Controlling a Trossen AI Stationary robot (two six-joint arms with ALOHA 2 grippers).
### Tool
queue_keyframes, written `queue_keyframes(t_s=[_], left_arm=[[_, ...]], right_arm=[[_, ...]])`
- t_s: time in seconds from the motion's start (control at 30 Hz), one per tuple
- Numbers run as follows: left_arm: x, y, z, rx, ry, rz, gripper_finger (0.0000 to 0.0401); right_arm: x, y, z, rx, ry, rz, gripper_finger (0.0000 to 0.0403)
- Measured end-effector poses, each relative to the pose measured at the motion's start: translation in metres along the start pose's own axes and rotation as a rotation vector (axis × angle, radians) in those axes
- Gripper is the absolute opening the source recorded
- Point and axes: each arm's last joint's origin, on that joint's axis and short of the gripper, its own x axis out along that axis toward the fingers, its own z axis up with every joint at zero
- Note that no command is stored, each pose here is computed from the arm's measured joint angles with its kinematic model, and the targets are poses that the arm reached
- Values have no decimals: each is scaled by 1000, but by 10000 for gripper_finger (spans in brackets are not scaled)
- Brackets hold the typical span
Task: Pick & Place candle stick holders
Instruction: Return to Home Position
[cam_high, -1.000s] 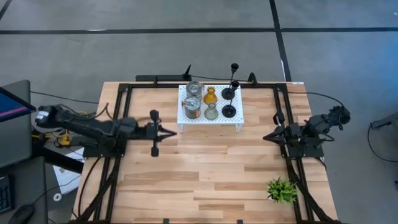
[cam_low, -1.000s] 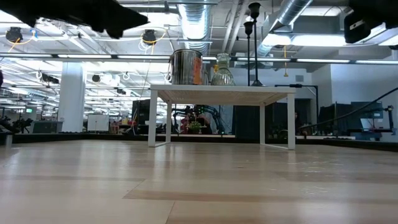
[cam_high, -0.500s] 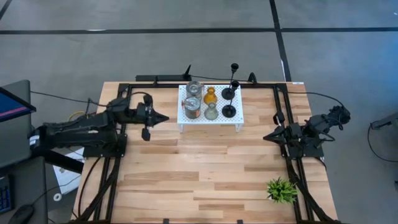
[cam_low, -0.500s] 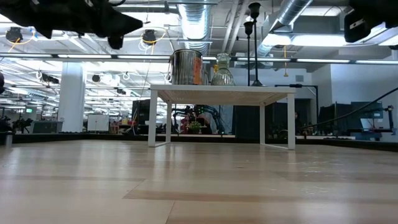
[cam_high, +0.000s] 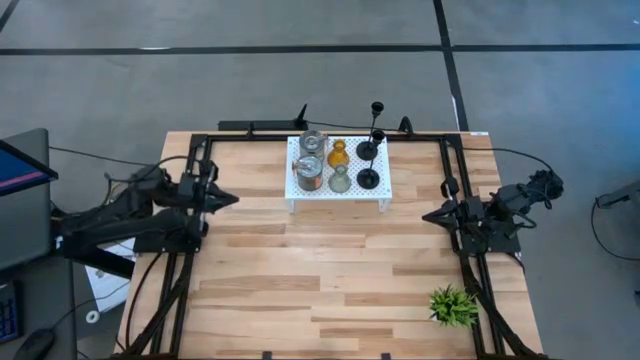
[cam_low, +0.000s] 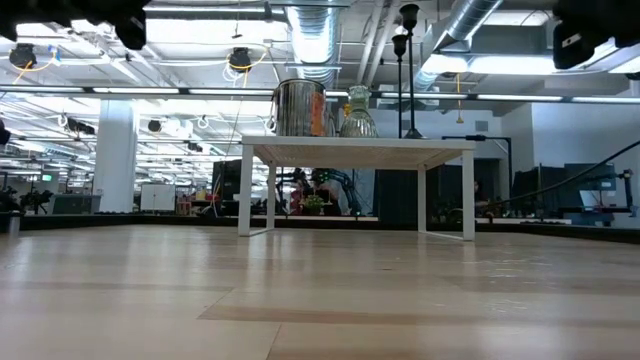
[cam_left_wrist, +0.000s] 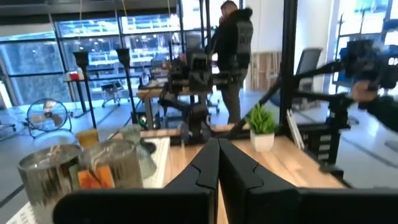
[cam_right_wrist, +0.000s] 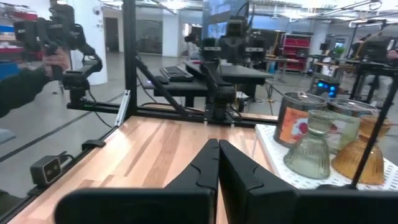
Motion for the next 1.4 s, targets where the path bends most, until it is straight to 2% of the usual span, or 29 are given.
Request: queue_keyframes(t_s=[0.13,0.27,0.43,0.63,0.83,1.13,1.4], left_arm=[[-10,-4,-3,34,19,12,5],[-13,-5,-10,15,26,28,5],[-4,-4,-49,-59,131,24,5],[2,-5,-87,-118,143,18,5],[3,-7,-111,-132,169,11,5],[4,-7,-115,-130,182,-5,5],[6,-7,-120,-149,230,-8,5]], right_arm=[[0,0,0,0,1,-14,0],[0,0,-1,15,0,-14,0],[10,6,-22,27,21,-17,0],[21,13,-54,45,22,-23,0],[24,21,-65,65,-9,138,0],[24,25,-67,24,-7,299,0],[23,26,-67,31,-4,310,0]])
